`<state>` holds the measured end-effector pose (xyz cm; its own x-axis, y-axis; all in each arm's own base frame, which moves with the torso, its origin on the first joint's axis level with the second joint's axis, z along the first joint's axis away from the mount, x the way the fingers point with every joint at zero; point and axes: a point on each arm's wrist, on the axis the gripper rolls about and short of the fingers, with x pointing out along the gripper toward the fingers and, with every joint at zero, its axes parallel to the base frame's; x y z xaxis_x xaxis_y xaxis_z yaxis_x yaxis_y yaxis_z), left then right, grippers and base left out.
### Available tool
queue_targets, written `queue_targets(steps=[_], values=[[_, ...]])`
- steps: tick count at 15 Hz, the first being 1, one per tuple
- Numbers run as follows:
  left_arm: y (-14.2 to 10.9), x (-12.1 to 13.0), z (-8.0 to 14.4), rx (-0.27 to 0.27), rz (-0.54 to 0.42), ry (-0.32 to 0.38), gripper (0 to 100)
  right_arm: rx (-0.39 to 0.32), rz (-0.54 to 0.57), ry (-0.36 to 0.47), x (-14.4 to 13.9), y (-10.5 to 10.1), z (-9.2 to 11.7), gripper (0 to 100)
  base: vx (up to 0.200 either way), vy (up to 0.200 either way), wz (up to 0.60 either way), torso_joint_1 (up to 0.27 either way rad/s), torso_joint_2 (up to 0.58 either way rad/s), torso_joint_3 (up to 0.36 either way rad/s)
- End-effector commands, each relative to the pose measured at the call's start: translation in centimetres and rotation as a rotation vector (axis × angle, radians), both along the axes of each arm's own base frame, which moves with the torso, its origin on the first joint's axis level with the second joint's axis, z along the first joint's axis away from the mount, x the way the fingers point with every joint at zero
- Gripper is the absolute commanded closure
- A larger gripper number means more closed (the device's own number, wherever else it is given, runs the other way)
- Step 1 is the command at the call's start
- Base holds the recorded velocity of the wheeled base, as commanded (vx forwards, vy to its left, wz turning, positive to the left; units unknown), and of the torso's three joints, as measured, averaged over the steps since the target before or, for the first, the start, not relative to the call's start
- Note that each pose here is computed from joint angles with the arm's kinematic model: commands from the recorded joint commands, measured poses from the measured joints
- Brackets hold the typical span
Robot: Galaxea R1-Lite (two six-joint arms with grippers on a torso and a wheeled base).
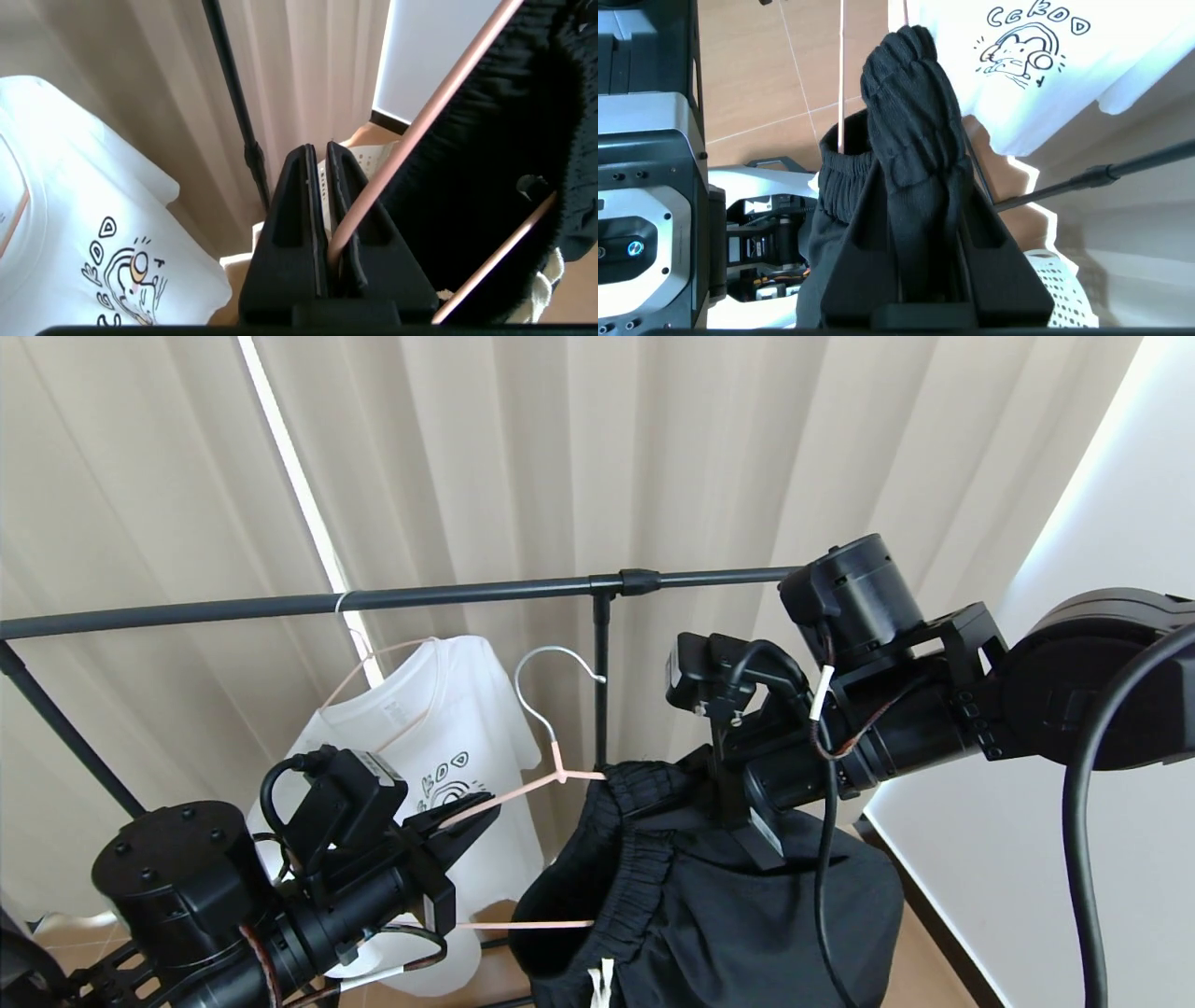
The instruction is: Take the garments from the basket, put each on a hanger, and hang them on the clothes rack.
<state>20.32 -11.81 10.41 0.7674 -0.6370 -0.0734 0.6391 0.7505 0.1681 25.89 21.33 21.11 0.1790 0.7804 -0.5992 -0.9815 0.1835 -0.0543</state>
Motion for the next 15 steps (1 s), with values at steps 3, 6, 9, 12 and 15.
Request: queue_targets(steps=[3,6,9,12,15], values=[[0.01,-0.03,-0.01,0.0,-0.001,0.001,100,0.004,0.0,-0.004,-0.11,-0.09,0.2,100,0.0,0.0,0.0,0.0,0.0,0.0],[0.02,0.03,-0.02,0.0,0.001,0.001,100,0.006,0.001,-0.008,-0.2,-0.16,0.32,100,0.0,0.0,0.0,0.0,0.0,0.0],[0.05,0.04,-0.02,-0.001,0.002,0.002,100,0.011,0.001,-0.014,-0.37,-0.28,0.58,100,0.0,0.0,0.0,0.0,0.0,0.0],[0.06,0.0,-0.11,0.002,0.001,0.005,0,0.008,-0.001,-0.012,-0.49,-0.38,0.53,100,0.0,0.0,0.0,0.0,0.0,0.0],[0.08,-0.1,-0.14,0.003,-0.003,0.008,0,0.005,-0.001,-0.011,-0.82,-0.64,0.57,100,0.0,0.0,0.0,0.0,0.0,0.0]])
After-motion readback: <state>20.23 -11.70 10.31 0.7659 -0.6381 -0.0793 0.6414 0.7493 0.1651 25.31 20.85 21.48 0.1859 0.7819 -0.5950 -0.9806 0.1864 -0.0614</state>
